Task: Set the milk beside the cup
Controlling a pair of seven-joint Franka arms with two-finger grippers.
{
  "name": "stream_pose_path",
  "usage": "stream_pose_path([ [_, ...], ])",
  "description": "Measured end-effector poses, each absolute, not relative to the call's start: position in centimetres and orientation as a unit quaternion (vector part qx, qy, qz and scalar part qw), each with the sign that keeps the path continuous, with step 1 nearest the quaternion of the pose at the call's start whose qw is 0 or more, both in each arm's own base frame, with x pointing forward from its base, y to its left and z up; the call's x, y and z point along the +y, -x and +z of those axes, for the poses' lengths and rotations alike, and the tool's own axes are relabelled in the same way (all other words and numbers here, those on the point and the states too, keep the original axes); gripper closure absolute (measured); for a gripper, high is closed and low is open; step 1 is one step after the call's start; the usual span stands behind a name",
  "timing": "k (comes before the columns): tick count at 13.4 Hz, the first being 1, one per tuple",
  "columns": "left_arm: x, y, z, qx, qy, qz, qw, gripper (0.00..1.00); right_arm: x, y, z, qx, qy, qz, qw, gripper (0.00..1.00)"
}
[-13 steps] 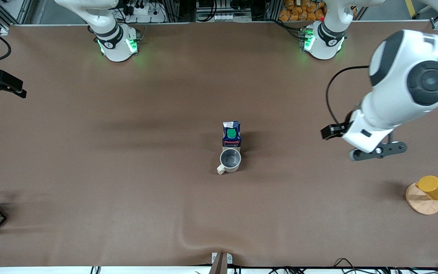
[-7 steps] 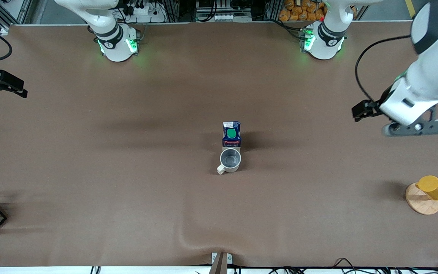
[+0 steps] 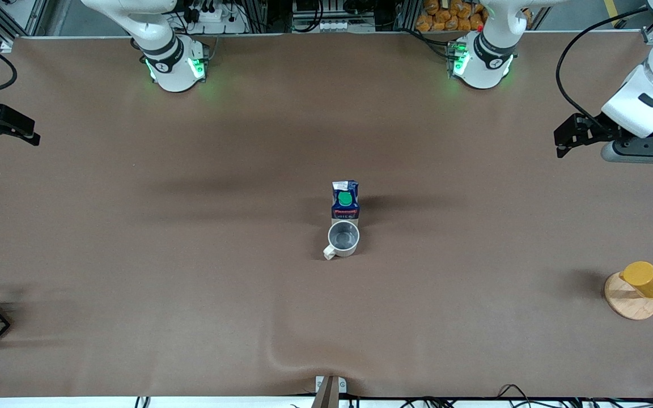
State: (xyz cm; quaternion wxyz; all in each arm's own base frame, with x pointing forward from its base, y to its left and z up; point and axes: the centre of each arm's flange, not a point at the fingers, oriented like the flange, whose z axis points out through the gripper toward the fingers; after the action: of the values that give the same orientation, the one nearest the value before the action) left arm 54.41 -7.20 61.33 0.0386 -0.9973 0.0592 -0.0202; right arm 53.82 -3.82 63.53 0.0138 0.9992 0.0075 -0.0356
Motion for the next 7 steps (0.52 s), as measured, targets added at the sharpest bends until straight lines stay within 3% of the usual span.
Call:
stream_pose_path([
  [7,-7.2,-54.6,60.1,0.055,0.998,-0.004,0.018,0.00,-3.8,-53.8,63.5,0.008,-0.999,-0.036,0.014,0.00],
])
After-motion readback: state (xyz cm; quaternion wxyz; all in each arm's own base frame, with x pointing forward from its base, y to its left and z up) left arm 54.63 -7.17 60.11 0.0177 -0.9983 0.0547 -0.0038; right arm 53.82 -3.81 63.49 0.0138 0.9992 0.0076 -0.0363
